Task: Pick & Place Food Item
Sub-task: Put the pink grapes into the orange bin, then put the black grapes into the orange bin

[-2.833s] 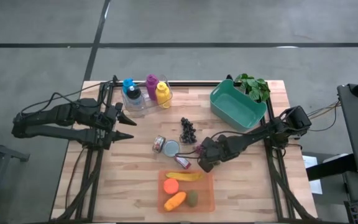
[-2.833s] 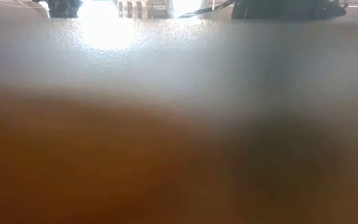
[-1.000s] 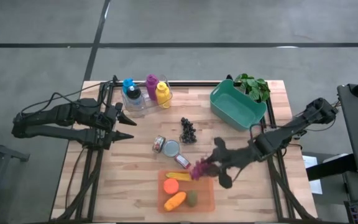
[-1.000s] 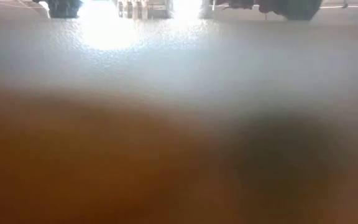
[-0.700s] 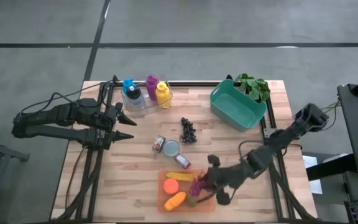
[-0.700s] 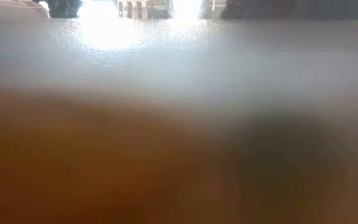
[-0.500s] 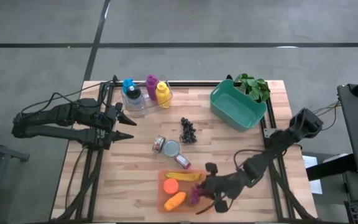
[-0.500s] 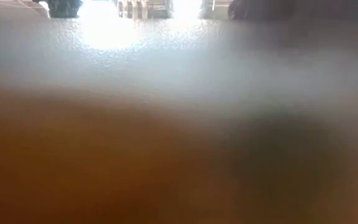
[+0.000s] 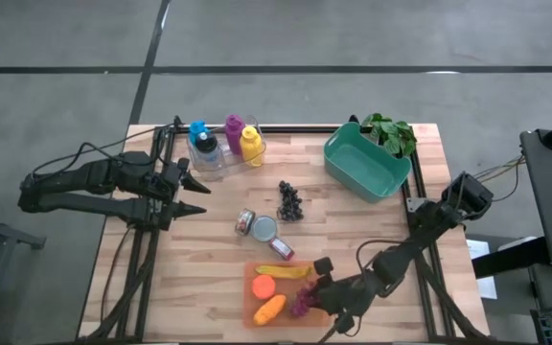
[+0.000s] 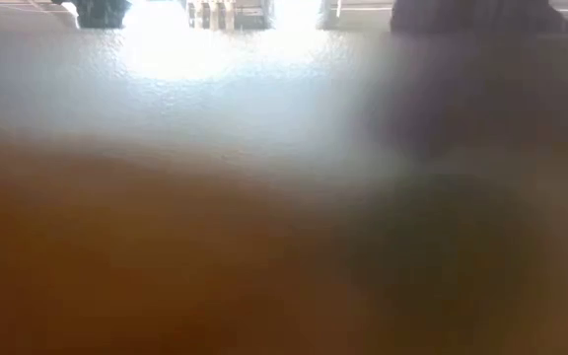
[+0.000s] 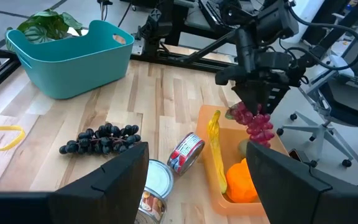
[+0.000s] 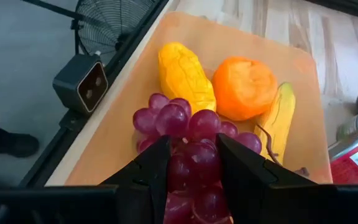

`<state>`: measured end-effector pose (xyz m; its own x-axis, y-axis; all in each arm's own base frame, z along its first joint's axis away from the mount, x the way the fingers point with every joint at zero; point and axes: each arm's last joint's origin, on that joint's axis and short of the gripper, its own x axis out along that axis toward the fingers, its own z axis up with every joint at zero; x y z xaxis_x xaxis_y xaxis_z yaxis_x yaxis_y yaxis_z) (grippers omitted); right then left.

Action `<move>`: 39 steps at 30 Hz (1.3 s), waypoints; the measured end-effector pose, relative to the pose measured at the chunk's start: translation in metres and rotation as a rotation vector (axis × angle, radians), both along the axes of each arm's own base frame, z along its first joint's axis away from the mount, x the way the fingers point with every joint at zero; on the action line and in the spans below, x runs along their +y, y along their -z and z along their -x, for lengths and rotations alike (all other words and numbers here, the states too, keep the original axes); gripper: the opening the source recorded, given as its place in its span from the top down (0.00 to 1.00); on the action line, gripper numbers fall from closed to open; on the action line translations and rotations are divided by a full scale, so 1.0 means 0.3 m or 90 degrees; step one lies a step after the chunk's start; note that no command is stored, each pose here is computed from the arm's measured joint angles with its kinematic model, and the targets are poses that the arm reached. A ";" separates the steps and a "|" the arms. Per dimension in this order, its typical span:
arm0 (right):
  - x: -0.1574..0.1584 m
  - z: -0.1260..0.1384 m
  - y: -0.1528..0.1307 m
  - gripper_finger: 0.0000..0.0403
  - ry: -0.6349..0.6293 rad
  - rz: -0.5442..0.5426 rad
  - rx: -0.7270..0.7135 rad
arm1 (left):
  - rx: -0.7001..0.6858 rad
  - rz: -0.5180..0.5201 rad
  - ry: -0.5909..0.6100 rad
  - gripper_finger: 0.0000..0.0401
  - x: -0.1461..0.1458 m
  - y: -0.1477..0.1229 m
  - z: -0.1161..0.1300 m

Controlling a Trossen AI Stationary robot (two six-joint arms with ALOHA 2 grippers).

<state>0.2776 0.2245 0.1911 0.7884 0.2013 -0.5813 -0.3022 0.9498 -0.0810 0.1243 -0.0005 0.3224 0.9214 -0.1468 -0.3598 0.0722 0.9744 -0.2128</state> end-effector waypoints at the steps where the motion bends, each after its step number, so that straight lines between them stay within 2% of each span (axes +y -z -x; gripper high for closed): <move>1: 0.000 0.000 -0.001 0.71 0.001 -0.003 -0.001 | 0.000 0.000 0.000 0.31 0.000 0.000 0.000; 8: 0.000 -0.001 -0.003 0.71 0.055 -0.078 0.016 | 0.000 0.000 0.000 0.31 0.000 0.000 0.000; 21: -0.005 -0.002 -0.004 0.70 0.084 -0.069 0.003 | 0.000 0.000 0.000 0.31 0.000 0.000 0.000; 31: -0.004 0.000 -0.005 0.48 0.083 -0.068 0.003 | 0.000 0.000 0.000 0.31 0.000 0.000 0.000; 39: -0.005 0.001 -0.003 0.44 0.081 -0.054 0.001 | 0.000 0.000 0.000 0.31 0.000 0.000 0.000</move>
